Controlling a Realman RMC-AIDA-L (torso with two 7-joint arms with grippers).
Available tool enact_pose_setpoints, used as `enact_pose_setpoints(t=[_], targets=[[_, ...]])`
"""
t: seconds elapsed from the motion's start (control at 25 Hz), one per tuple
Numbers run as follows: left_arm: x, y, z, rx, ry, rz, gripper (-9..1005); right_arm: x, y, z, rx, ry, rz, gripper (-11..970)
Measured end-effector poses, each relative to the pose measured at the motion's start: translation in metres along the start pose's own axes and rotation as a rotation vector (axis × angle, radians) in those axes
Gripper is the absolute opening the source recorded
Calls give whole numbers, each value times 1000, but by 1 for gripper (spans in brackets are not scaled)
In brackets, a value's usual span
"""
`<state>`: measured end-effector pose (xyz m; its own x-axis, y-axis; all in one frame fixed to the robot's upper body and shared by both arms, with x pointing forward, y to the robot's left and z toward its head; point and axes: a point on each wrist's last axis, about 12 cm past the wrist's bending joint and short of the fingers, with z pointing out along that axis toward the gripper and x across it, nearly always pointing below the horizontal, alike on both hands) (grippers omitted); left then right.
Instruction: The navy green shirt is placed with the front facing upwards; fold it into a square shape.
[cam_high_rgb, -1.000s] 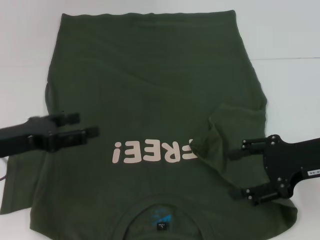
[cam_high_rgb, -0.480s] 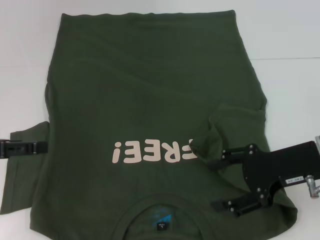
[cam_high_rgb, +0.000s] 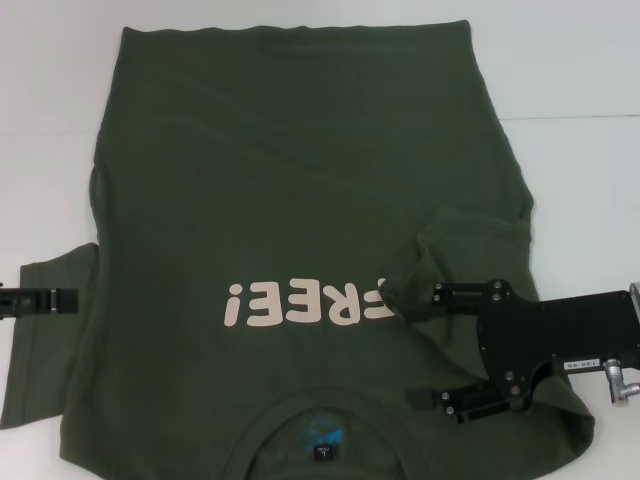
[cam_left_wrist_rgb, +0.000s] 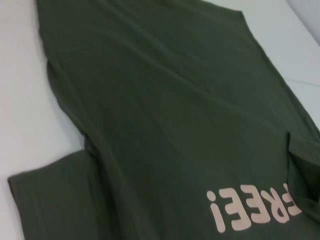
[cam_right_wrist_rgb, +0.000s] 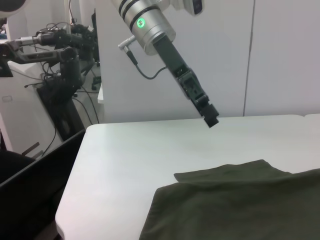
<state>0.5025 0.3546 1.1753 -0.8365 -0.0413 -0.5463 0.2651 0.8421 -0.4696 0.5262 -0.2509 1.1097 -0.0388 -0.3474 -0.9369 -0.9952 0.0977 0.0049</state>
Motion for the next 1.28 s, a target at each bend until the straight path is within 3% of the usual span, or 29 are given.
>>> enact_pose_setpoints(t=[0.68, 1.28], targets=[[12, 5, 1, -29, 80, -144, 779, -2, -4, 11, -19, -7, 2, 889], [26, 23, 11, -49, 127, -228, 773, 2, -8, 30, -35, -28, 19, 884]])
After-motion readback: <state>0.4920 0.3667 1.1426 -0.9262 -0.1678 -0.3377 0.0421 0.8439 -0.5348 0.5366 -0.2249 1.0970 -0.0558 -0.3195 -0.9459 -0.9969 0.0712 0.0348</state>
